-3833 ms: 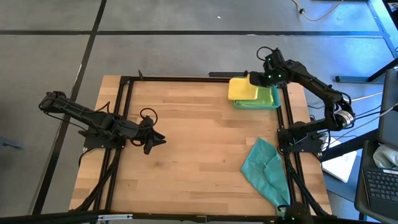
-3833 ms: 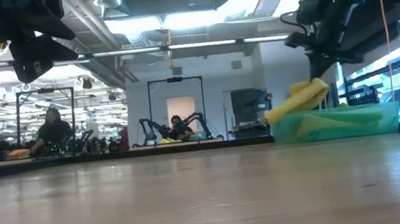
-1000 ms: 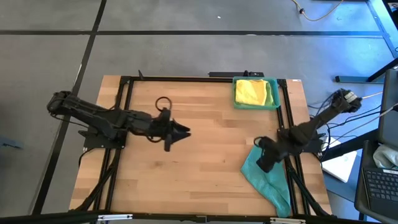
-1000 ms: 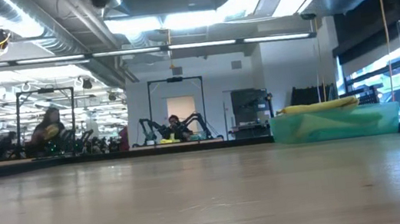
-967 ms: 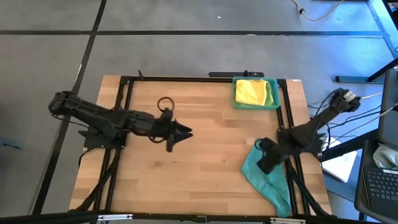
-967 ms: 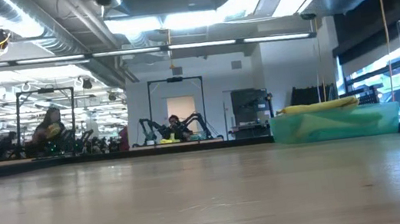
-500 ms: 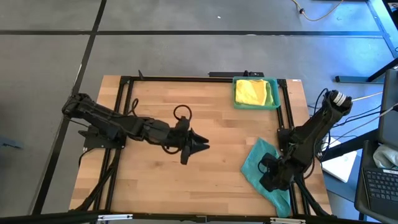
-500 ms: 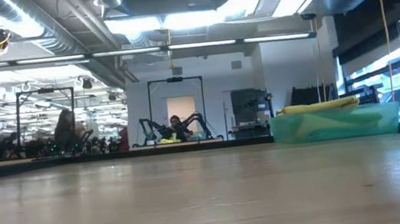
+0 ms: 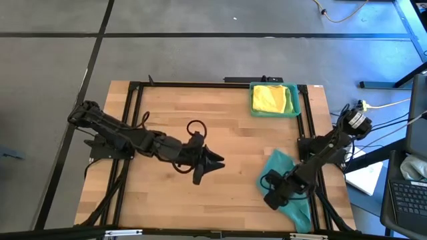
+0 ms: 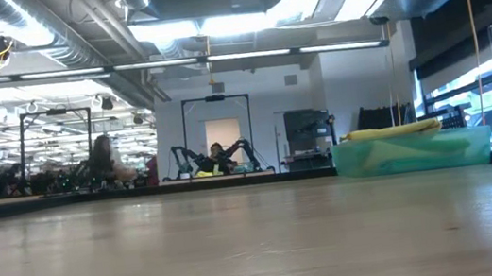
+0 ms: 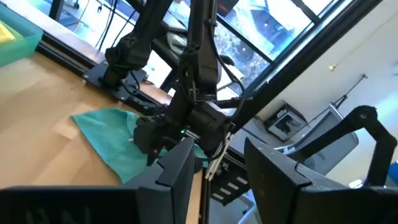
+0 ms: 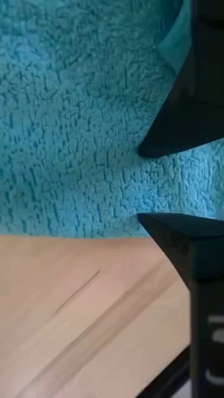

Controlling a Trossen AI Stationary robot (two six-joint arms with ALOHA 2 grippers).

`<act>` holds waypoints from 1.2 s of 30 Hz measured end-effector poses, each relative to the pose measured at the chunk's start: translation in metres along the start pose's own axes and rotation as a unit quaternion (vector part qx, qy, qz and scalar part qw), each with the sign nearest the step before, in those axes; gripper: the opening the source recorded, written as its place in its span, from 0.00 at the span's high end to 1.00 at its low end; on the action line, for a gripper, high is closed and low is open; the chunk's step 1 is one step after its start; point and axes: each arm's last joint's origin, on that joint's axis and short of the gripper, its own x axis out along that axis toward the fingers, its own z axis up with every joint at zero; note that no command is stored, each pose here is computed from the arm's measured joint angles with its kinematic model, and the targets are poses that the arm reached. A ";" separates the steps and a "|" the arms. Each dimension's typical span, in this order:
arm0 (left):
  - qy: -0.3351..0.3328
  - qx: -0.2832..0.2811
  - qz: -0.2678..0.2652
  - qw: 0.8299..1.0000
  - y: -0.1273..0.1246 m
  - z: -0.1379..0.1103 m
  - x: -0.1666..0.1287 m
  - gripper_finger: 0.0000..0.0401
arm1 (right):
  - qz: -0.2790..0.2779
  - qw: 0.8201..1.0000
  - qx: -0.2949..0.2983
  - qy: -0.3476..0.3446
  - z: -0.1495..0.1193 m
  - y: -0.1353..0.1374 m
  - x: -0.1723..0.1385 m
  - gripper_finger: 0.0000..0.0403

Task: Fold microfiber towels
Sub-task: Fold the blue microfiber cloth

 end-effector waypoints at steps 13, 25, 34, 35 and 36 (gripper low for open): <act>0.029 0.039 -0.014 0.999 0.000 -0.003 -0.001 0.66 | 0.154 0.982 -0.004 -0.106 0.092 0.021 0.010 0.60; 0.070 0.137 -0.005 0.988 0.012 0.032 -0.054 0.66 | 0.250 0.947 -0.138 -0.149 0.240 0.099 -0.002 0.60; 0.075 0.159 0.051 0.983 0.025 0.047 -0.085 0.66 | 0.041 0.973 -0.220 -0.048 0.233 0.092 -0.048 0.69; 0.074 0.159 0.053 0.983 0.026 0.048 -0.084 0.66 | 0.038 0.973 -0.222 -0.039 0.227 0.089 -0.053 0.70; 0.073 0.158 0.054 0.983 0.026 0.048 -0.084 0.66 | 0.035 0.973 -0.224 -0.026 0.219 0.085 -0.056 0.71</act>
